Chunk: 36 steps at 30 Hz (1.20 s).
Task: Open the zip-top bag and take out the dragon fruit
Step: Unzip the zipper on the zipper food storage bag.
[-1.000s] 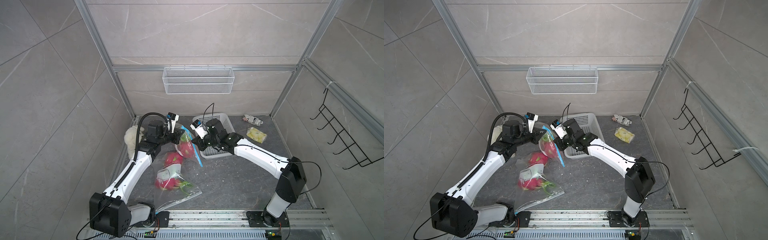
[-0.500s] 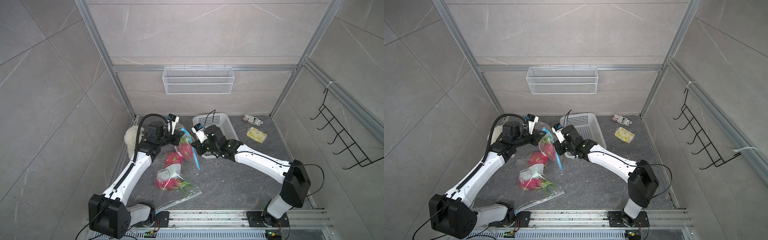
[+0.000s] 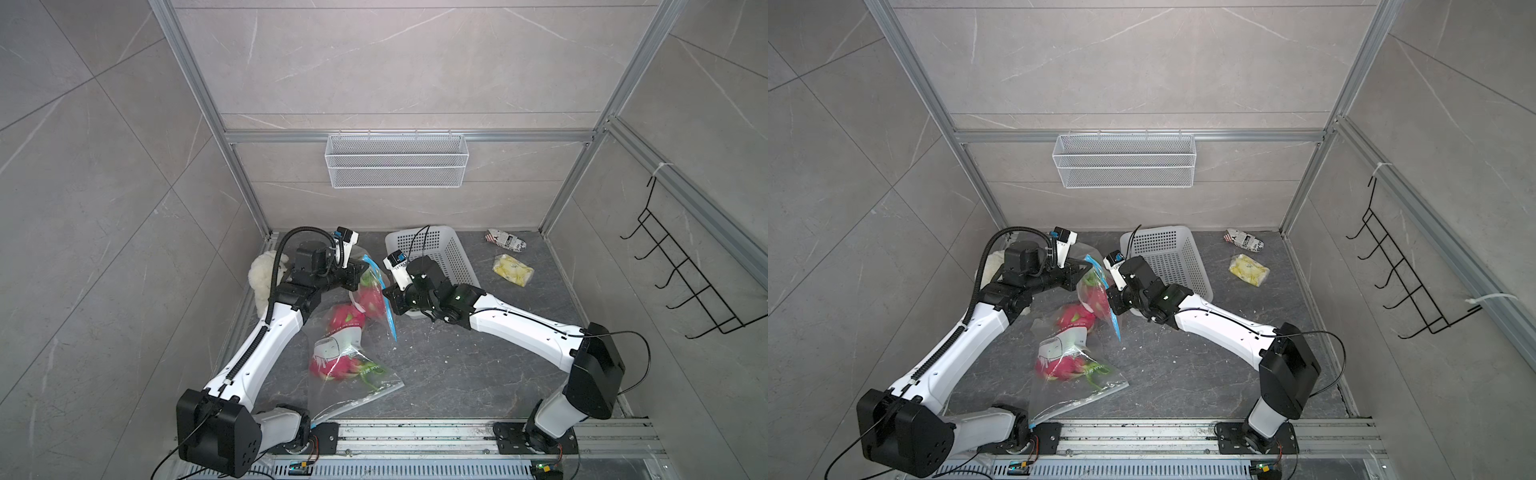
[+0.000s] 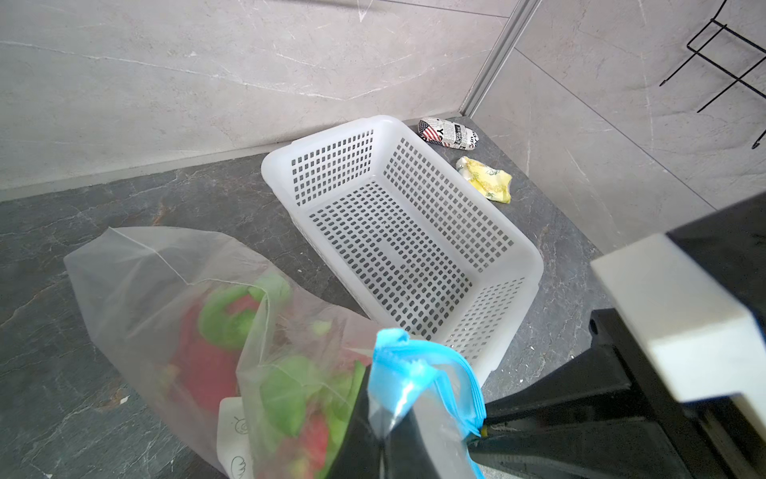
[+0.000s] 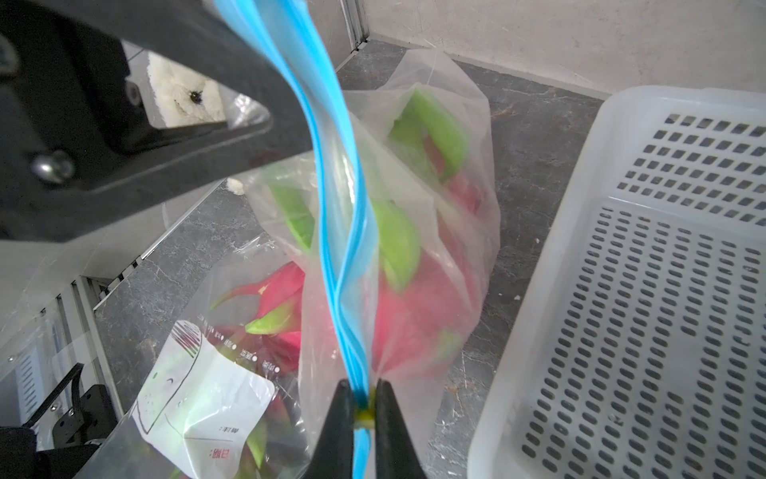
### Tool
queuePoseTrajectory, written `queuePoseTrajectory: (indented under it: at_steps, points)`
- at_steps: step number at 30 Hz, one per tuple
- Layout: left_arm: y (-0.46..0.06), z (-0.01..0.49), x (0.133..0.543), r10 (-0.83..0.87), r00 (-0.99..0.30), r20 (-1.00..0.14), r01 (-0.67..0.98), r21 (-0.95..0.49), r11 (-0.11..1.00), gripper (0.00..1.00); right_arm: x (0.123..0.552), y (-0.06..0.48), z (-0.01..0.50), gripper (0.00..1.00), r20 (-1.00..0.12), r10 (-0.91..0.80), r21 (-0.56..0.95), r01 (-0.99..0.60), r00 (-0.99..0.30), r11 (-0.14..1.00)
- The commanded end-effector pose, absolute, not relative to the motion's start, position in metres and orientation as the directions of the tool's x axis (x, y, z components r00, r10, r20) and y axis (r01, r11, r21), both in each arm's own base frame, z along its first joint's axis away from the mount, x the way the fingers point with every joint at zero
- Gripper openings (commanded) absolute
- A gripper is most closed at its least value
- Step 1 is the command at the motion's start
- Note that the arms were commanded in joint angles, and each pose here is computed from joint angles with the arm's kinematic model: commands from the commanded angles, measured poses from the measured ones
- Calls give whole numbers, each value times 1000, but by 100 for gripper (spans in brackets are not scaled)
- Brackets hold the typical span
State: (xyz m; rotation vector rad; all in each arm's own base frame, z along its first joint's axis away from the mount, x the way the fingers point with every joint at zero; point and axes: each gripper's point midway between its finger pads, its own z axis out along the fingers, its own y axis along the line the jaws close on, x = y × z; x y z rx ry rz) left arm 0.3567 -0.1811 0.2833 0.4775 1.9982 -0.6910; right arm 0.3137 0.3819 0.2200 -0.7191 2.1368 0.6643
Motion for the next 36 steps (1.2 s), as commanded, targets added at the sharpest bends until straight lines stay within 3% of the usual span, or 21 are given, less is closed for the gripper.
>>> queuePoseTrajectory:
  at_steps: [1, 15, 23, 25, 30, 36]
  points:
    - [-138, 426, 389, -69, -42, -997, 470, -81, 879, 0, 258, 336, 117, 5, -475, -507, 159, -636, -720, 755]
    - [-135, 431, 403, -77, -30, -997, 459, -82, 885, 0, 234, 336, 99, 5, -417, -543, 178, -651, -729, 738]
    - [-142, 428, 402, -75, -42, -996, 496, -86, 864, 0, 237, 335, 108, 6, -442, -549, 150, -662, -709, 734]
    - [-144, 425, 399, -71, -51, -996, 511, -87, 855, 0, 240, 335, 115, 12, -456, -554, 129, -668, -696, 733]
    - [-152, 411, 390, -57, -103, -993, 555, -105, 825, 0, 252, 339, 162, 47, -554, -531, 112, -689, -641, 716]
    - [-153, 386, 378, -37, -167, -985, 569, -126, 813, 0, 260, 338, 211, 49, -631, -499, 107, -703, -594, 703]
